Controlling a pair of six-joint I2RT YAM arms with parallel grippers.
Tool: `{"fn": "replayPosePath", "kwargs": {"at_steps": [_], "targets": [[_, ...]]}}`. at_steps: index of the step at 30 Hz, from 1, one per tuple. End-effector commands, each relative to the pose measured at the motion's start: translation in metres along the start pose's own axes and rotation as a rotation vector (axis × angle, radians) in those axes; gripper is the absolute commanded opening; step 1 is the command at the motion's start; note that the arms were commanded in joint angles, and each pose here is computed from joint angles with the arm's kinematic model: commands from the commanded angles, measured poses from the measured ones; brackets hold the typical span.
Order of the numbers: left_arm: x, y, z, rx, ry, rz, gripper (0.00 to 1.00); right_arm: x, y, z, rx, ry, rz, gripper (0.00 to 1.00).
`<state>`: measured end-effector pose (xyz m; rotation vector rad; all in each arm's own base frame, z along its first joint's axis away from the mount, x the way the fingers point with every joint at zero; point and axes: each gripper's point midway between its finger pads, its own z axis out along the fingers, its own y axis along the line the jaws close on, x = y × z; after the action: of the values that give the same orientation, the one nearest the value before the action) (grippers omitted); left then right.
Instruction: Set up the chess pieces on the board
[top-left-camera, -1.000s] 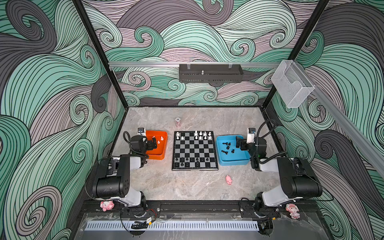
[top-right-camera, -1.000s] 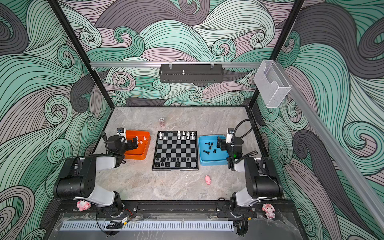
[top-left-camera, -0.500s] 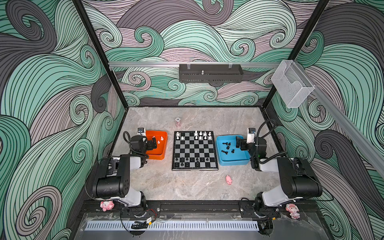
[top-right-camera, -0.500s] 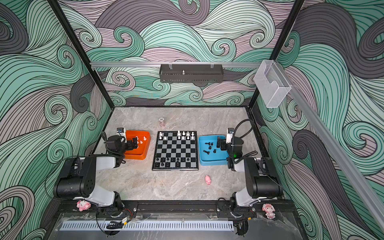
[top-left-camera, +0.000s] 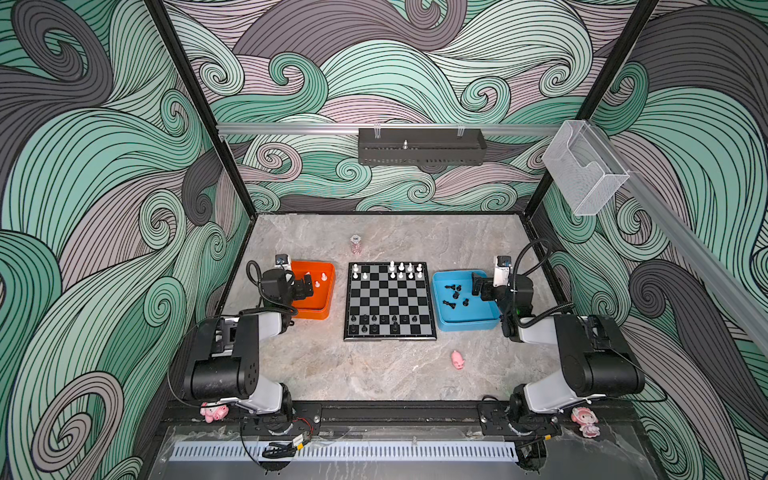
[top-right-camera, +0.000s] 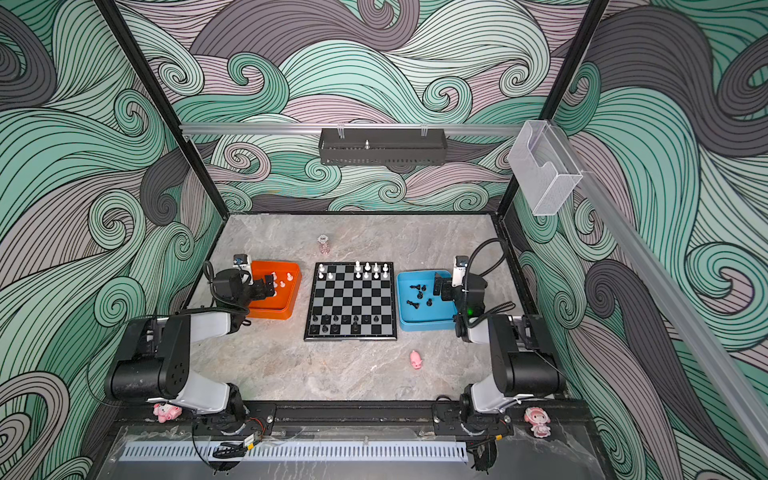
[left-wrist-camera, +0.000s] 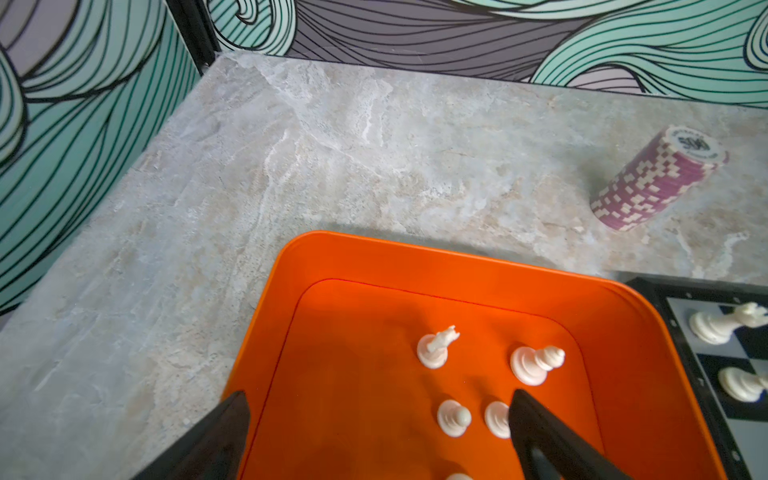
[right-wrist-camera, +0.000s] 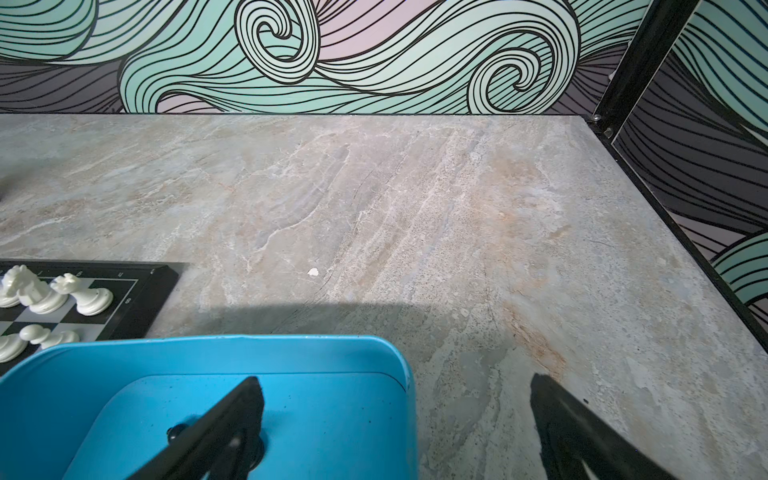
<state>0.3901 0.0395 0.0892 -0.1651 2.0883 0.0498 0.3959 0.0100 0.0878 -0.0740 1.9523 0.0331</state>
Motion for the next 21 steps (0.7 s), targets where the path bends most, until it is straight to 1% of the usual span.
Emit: {"fn": "replayPosePath", "kwargs": {"at_steps": [1, 2, 4, 6, 9, 12, 14, 17, 19, 21], "targets": [[-0.041, 0.013, -0.024, -0.087, -0.057, -0.051, 0.98, -0.011, -0.011, -0.002, 0.041, -0.024, 0.041, 0.99], [-0.051, 0.016, -0.034, -0.107, -0.075, -0.062, 0.98, -0.016, -0.014, -0.004, 0.053, -0.023, 0.052, 0.99], [-0.078, 0.027, -0.053, -0.165, -0.119, -0.112, 0.99, -0.023, -0.019, -0.008, 0.076, 0.025, 0.077, 0.99], [-0.107, 0.029, -0.076, -0.177, -0.133, -0.116, 0.99, -0.037, -0.019, -0.014, 0.068, 0.06, 0.099, 0.99], [-0.146, 0.026, -0.112, -0.17, -0.137, -0.088, 0.99, -0.078, -0.013, -0.034, 0.032, -0.011, 0.126, 0.99], [-0.175, 0.025, -0.144, -0.167, -0.111, -0.108, 0.99, -0.117, -0.014, -0.055, 0.034, -0.037, 0.154, 0.99], [-0.192, 0.015, -0.161, -0.11, -0.098, -0.11, 0.99, -0.137, -0.011, -0.066, 0.021, 0.006, 0.161, 0.99], [-0.216, -0.011, -0.179, 0.032, -0.135, -0.081, 0.99, -0.161, 0.005, -0.079, -0.071, 0.067, 0.13, 0.99], [-0.228, -0.026, -0.185, 0.107, -0.145, -0.082, 0.99, -0.173, 0.011, -0.088, -0.102, 0.098, 0.162, 0.99], [-0.235, -0.035, -0.184, 0.148, -0.127, -0.094, 0.99, -0.175, 0.018, -0.094, -0.137, 0.142, 0.218, 0.99]]}}
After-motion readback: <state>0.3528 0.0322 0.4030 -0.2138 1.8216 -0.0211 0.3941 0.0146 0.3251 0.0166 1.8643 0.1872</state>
